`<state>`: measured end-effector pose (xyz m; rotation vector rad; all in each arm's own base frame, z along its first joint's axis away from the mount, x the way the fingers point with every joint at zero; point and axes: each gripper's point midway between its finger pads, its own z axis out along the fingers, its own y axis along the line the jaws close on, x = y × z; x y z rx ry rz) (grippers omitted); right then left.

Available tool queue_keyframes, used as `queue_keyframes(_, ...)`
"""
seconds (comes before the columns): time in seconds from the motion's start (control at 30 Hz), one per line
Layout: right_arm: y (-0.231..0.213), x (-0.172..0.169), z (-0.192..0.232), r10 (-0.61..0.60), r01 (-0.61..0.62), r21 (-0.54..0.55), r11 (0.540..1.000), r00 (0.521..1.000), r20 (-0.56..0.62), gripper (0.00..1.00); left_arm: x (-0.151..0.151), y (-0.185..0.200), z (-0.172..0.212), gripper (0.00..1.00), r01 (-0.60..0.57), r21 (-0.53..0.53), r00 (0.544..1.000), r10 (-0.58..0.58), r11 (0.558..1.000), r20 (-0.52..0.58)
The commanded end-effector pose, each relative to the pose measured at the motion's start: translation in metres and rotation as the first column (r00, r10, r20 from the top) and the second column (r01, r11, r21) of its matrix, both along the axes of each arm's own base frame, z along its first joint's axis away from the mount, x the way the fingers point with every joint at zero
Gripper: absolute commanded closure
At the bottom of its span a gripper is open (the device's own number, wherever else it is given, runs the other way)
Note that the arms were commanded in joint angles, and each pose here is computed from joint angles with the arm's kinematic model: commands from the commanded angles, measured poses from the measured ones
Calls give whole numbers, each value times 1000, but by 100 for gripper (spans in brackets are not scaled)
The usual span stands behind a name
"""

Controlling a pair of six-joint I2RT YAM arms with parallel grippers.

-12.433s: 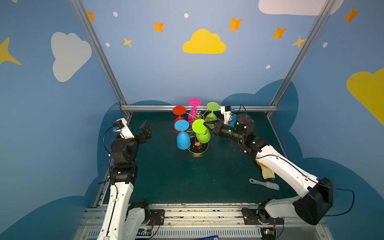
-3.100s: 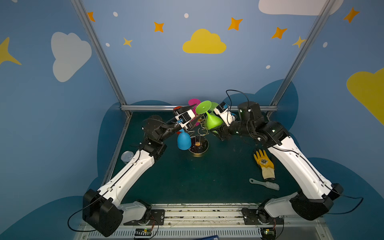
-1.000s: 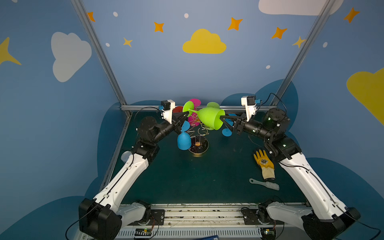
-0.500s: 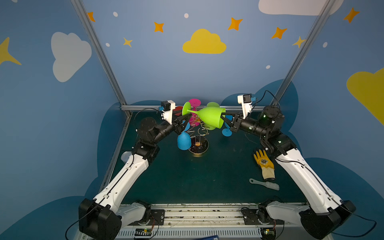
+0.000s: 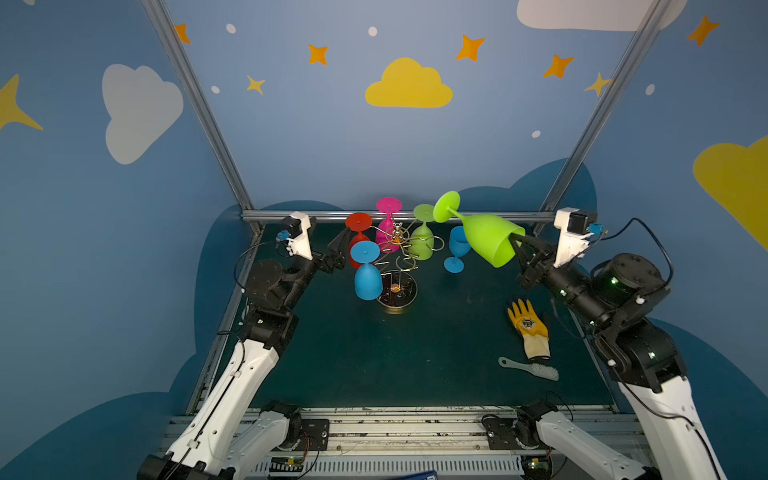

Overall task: Take the wine glass off the wine glass rack
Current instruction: 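Open the left gripper and carry the green glass away with the right gripper, then lower the green glass foot-down onto the table beside the blue glass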

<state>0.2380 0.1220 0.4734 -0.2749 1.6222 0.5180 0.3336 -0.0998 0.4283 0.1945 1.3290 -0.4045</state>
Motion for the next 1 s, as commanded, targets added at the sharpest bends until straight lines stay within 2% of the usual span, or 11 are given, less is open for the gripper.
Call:
queue_keyframes(0.0, -41, -11, -42, -187, 163, -176, 971, 974, -130, 100, -2, 25, -14, 8, -105, 33, 994, 105, 994, 4)
queue_keyframes(0.23, -73, -23, -99, -350, 237, -357, 904, 889, -296, 100, -1, 67, -41, 8, -225, -54, 974, 223, 973, -41)
queue_keyframes(0.5, -70, 25, -162, -431, 165, -520, 838, 785, -445, 100, -2, 73, -46, 8, -230, -68, 972, 225, 971, -65)
queue_keyframes(0.7, -77, 81, -182, -475, 172, -537, 826, 726, -497, 100, -8, 77, -44, 8, -255, -59, 966, 252, 965, -54)
queue_keyframes(0.97, -97, 130, -203, -511, 208, -520, 828, 661, -550, 100, -9, 83, -43, 7, -279, -67, 960, 275, 958, -59)
